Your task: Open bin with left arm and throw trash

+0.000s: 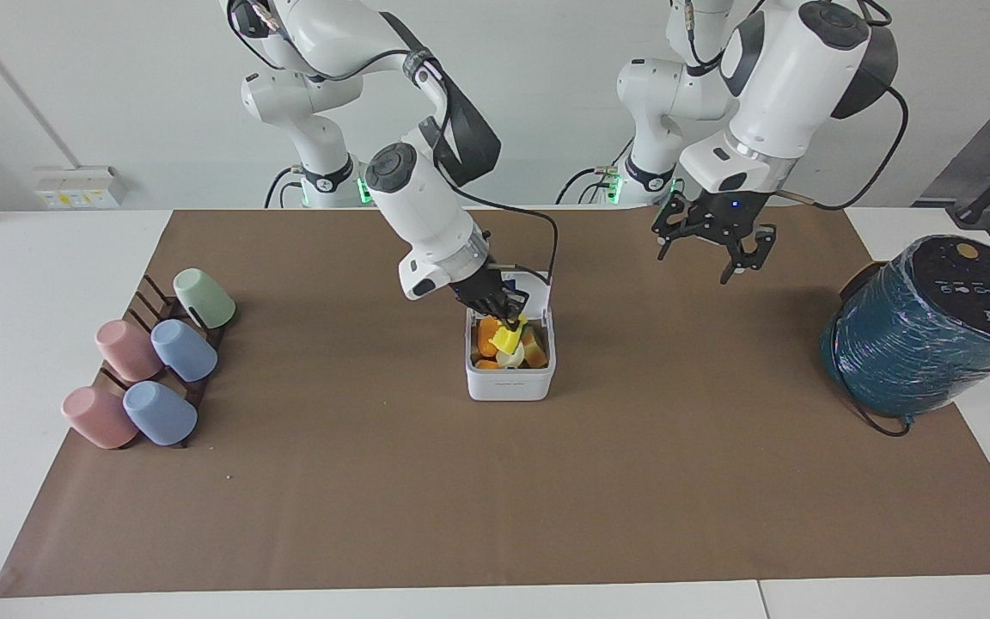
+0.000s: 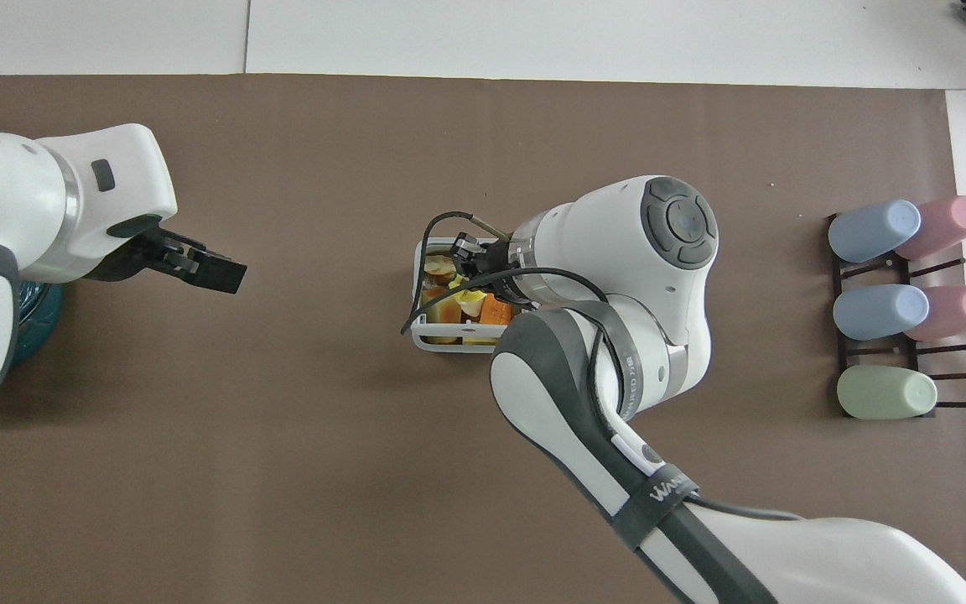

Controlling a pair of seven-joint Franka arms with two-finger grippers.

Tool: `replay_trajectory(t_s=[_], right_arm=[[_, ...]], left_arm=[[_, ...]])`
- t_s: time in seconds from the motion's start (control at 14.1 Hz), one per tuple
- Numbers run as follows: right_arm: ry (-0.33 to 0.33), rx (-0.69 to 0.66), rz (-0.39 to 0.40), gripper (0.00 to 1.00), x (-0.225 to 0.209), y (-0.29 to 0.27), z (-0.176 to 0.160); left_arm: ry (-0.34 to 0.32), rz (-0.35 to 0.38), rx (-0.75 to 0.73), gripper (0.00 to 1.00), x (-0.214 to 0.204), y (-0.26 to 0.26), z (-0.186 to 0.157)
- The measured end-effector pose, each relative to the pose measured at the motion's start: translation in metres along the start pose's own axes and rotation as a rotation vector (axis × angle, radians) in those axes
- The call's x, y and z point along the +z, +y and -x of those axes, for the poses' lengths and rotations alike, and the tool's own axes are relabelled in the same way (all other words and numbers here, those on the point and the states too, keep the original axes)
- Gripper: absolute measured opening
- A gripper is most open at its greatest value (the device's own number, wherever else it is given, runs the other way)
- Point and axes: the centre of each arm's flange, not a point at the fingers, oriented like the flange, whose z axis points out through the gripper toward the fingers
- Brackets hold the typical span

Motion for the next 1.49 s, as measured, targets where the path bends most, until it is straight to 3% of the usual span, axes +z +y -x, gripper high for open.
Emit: replay_trajectory(t_s=[0.43, 0.64, 0.92, 0.99, 1.28, 1.49], right_arm=[[0.008, -0.003, 0.001, 0.70, 0.001, 0.002, 0.000], [0.084, -0.062, 0.006, 1.00, -0.026, -0.002, -0.011], [0.306, -0.237, 0.115, 1.00, -0.096, 0.010, -0.046], [0.335, -0.285, 0.152, 1.00, -0.113, 0.021, -0.059], [0.334, -0.453, 0.281, 1.00, -0.189, 0.086, -0.110], [0.297, -0.462, 0.337, 1.00, -0.244, 0.123, -0.115]], left_arm=[[-0.013, -0.007, -0.243, 1.00, -0.016, -0.060, 0.023], [-0.030, -0.062, -0.283, 1.00, -0.022, -0.090, 0.036], [-0.012, -0.097, -0.336, 1.00, -0.044, -0.114, 0.051], [-0.007, -0.099, -0.349, 1.00, -0.049, -0.120, 0.053], [-0.015, -0.098, -0.360, 1.00, -0.079, -0.121, 0.059], [-0.015, -0.098, -0.360, 1.00, -0.083, -0.120, 0.060]])
